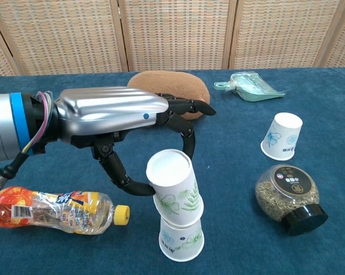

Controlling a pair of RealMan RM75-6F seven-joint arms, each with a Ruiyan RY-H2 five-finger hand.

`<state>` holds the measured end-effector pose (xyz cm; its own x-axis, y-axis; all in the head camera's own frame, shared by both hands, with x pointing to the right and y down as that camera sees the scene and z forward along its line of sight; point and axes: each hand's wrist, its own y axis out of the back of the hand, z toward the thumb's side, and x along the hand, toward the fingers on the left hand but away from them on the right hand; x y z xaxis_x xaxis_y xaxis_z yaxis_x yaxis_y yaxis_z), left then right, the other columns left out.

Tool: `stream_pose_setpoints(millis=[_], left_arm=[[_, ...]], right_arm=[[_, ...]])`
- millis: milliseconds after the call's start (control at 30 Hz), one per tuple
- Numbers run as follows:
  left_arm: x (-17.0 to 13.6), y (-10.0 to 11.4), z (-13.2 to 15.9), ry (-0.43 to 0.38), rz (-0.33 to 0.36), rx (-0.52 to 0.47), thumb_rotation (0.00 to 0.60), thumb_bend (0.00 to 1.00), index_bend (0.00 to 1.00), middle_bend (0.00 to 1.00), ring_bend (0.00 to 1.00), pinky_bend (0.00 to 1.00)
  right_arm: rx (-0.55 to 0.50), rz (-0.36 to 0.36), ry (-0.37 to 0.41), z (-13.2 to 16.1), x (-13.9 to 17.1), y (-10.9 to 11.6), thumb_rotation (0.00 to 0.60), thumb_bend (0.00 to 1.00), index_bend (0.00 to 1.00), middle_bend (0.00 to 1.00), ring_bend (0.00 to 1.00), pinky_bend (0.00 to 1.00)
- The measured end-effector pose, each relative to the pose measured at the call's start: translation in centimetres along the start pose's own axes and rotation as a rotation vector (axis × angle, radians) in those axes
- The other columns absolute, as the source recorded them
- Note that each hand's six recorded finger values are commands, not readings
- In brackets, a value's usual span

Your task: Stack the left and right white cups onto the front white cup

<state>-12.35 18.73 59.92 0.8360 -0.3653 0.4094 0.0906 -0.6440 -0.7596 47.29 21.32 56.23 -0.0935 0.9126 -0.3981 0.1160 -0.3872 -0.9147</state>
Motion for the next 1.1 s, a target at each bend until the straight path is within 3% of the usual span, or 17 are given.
stream_pose_setpoints(millis=[833,1100], left_arm=[[-0.8,0.1,0.7,-0.020,-0.009,-0.019,0.600,0.29,0.43,0.00,0.00,0.00],[-0.8,-0.2,0.0,0.004,-0.022,0.004,0.600,0.28,0.33,0.00,0.00,0.00]], right_arm=[[-0.005,-0.012,-0.003,-0.1,0.2,0.4,0.600,0.00,0.10,0.00,0.00,0.00],[-0.003,-0.009,0.002,0.0,0.3,0.4,0.600,0.00,0.10,0.00,0.00,0.00]])
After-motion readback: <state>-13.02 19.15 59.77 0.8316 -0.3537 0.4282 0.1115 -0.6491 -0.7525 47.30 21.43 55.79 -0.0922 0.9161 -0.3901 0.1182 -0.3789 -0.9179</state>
